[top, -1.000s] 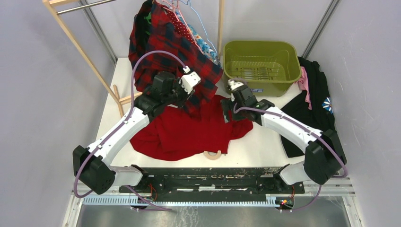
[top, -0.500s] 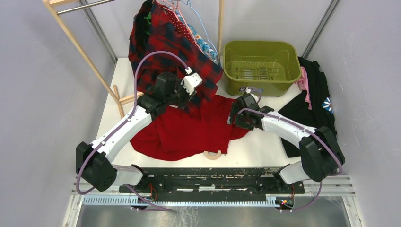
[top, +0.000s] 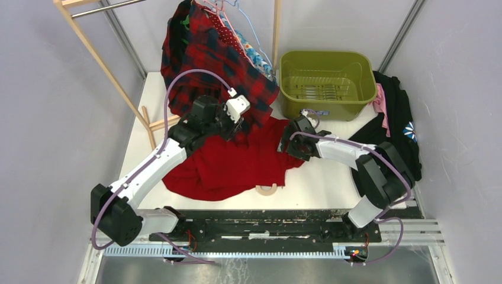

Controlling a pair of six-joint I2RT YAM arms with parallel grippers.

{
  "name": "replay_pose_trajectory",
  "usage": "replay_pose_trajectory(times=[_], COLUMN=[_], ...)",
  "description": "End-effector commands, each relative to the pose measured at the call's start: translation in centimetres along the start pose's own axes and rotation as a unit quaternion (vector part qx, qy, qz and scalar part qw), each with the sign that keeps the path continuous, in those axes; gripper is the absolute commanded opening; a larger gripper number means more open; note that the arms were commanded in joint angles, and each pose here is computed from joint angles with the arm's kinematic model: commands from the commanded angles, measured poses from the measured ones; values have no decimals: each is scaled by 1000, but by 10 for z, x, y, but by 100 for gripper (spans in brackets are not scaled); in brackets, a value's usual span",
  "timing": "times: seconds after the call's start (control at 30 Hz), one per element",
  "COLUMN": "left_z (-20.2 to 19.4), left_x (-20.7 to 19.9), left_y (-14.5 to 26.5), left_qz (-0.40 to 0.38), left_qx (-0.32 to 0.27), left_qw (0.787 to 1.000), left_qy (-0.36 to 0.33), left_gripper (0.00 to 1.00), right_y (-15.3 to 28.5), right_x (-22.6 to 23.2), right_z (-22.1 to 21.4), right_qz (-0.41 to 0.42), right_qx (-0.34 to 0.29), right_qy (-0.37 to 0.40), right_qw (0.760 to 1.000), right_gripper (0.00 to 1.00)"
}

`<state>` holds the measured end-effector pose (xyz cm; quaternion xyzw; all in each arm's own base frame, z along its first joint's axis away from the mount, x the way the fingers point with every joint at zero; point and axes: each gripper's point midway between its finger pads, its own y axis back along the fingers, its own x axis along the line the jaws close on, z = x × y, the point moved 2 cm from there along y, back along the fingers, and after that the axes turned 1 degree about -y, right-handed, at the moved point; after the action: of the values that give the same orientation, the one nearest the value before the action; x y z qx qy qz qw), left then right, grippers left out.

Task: Remove the skirt from the hanger
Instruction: Pick up the hanger at the center of the board.

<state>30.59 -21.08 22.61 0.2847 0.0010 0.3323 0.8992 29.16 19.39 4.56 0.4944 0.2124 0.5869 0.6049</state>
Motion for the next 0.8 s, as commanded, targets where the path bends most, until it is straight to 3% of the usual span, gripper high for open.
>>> replay_pose_trajectory(times=[0.0, 0.27, 0.43, 0.47, 0.53, 0.57, 0.77], left_z=[20, 20, 15, 15, 15, 14, 16], left_x=[2, 1, 1, 1, 2, 2, 4], left_y=[17, 31, 35, 36, 37, 36, 33], left_qz=[14, 22, 29, 29, 32, 32, 29], left_qx=[-44, -46, -39, -38, -36, -34, -31], left_qw=[999, 999, 999, 999, 999, 999, 999], left_qy=[4, 9, 8, 6, 3, 1, -7], left_gripper=[37, 37, 37, 37, 37, 38, 37], right_y=[-20, -53, -66, -68, -71, -73, -39], right_x=[31, 55, 60, 60, 62, 62, 71], right_z=[23, 33, 33, 31, 26, 22, 31], right_qz=[41, 55, 61, 65, 78, 82, 102], right_qx=[-35, -24, -20, -17, -5, 5, 13], right_qy=[-15, -30, -30, -30, -27, -26, 49], right_qw=[998, 998, 997, 997, 997, 996, 993], right_gripper=[85, 79, 58, 47, 12, 2, 1])
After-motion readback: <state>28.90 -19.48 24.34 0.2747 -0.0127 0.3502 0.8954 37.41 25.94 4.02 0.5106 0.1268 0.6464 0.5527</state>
